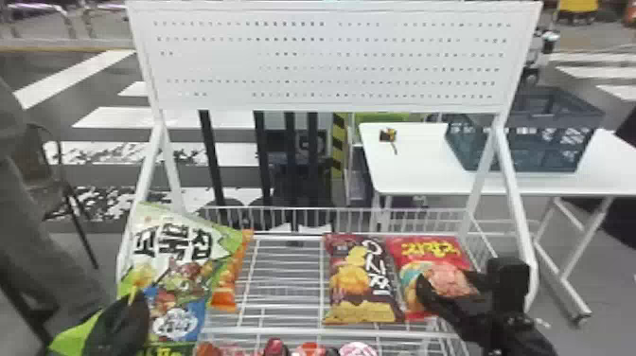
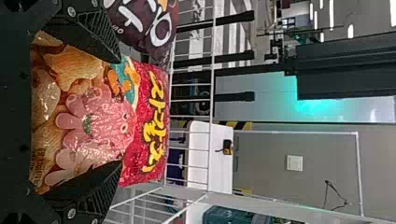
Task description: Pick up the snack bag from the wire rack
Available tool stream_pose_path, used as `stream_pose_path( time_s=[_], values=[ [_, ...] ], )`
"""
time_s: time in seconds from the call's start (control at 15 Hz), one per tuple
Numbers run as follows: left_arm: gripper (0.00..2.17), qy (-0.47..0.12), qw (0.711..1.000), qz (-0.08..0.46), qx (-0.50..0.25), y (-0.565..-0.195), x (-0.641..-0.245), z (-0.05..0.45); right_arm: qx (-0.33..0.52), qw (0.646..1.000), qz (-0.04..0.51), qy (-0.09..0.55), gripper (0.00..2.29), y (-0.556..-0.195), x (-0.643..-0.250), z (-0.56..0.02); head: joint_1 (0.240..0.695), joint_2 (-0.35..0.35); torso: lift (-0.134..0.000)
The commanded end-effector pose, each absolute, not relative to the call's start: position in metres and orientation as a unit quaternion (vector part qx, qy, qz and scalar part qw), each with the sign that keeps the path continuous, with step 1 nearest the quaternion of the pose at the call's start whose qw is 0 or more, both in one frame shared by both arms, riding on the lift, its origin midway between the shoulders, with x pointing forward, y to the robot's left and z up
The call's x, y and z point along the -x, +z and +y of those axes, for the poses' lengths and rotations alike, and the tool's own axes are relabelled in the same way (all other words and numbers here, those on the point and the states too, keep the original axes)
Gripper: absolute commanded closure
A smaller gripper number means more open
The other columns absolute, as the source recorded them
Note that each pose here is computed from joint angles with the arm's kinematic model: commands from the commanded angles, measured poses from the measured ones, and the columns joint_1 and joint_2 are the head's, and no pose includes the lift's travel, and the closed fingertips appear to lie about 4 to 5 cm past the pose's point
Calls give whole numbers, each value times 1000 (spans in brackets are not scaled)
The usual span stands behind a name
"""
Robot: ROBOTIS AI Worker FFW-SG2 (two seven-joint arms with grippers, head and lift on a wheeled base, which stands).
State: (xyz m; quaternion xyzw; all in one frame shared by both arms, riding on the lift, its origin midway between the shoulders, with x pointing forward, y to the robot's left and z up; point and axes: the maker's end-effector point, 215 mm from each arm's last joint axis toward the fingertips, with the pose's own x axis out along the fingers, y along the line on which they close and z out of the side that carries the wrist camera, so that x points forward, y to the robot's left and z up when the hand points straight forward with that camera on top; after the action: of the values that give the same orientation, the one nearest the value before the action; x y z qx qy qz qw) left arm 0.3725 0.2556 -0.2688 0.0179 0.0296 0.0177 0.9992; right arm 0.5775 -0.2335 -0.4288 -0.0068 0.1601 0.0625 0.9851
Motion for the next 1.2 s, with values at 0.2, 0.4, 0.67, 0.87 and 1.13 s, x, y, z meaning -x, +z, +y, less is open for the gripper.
stream_pose_path(
  time_s=[0.2,0.4,0.67,0.87,1.13],
  values=[
    [1636,17,999,30,-18,-271,-375,256,6,971,235,54,1561,-461,-574,-239,499,0,0],
    [1636,17,999,31,-18,-272,-376,256,8,972,227,54,2111,-453,-574,-237,499,0,0],
    [1636,17,999,32,-19,-272,-375,256,14,977,209,38,2111,-433,-568,-241,499,0,0],
    [1636,15,999,32,-17,-273,-375,254,8,984,172,37,2108,-398,-555,-236,499,0,0],
    [1636,12,999,33,-15,-273,-374,249,12,993,107,57,2108,-338,-514,-213,499,0,0]
  ],
)
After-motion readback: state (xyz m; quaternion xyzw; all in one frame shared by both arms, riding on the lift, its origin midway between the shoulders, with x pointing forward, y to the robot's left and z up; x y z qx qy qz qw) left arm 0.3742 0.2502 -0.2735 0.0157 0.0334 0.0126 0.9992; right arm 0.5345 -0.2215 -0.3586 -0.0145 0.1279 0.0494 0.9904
